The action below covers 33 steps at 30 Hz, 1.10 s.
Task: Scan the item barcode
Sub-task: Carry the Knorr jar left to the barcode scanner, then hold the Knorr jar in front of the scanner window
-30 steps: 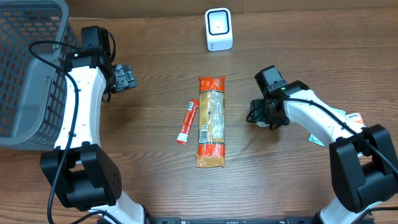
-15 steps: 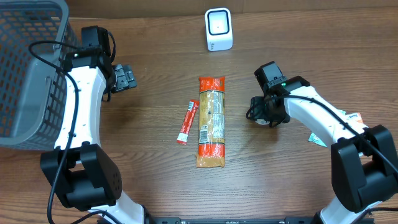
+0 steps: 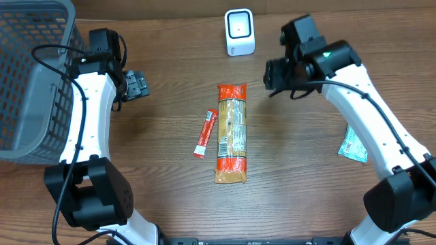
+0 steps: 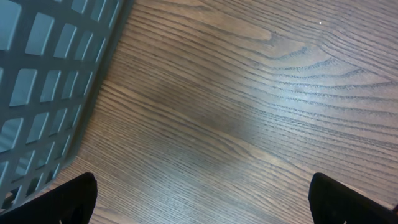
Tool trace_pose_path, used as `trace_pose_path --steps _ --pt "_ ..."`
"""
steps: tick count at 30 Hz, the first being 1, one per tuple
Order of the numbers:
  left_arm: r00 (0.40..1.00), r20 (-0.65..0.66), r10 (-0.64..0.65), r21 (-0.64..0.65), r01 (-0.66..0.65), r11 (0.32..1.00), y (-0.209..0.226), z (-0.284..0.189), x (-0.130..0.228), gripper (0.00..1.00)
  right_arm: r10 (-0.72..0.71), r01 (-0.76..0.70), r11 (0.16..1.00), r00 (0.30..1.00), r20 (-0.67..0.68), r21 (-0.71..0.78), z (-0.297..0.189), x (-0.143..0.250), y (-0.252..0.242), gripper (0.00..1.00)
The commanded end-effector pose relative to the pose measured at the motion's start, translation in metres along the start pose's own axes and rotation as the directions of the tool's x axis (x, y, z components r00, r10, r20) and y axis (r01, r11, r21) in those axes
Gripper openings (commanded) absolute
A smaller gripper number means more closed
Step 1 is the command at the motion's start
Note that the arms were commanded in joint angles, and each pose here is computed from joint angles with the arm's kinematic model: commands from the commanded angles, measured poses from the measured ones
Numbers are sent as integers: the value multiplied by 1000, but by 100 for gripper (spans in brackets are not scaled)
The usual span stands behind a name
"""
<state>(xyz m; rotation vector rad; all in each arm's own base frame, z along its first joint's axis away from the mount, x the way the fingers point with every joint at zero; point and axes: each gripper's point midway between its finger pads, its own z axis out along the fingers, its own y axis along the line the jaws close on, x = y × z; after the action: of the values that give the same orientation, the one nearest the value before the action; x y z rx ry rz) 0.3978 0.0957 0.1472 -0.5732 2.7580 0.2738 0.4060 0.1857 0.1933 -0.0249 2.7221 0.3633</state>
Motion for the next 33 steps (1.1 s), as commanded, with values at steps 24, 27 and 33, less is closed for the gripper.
trace_pose_path --steps 24,27,33 --pt "1000 24 12 12 -12 1000 -3 -8 -6 100 -201 240 970 893 402 -49 95 -146 55 21" --pt "1000 24 12 12 -12 1000 -3 -8 -6 99 -191 250 967 853 486 -58 107 -166 61 21" --pt "1000 24 12 13 -13 1000 -4 -8 -6 100 -165 202 979 761 628 12 125 -199 53 21"
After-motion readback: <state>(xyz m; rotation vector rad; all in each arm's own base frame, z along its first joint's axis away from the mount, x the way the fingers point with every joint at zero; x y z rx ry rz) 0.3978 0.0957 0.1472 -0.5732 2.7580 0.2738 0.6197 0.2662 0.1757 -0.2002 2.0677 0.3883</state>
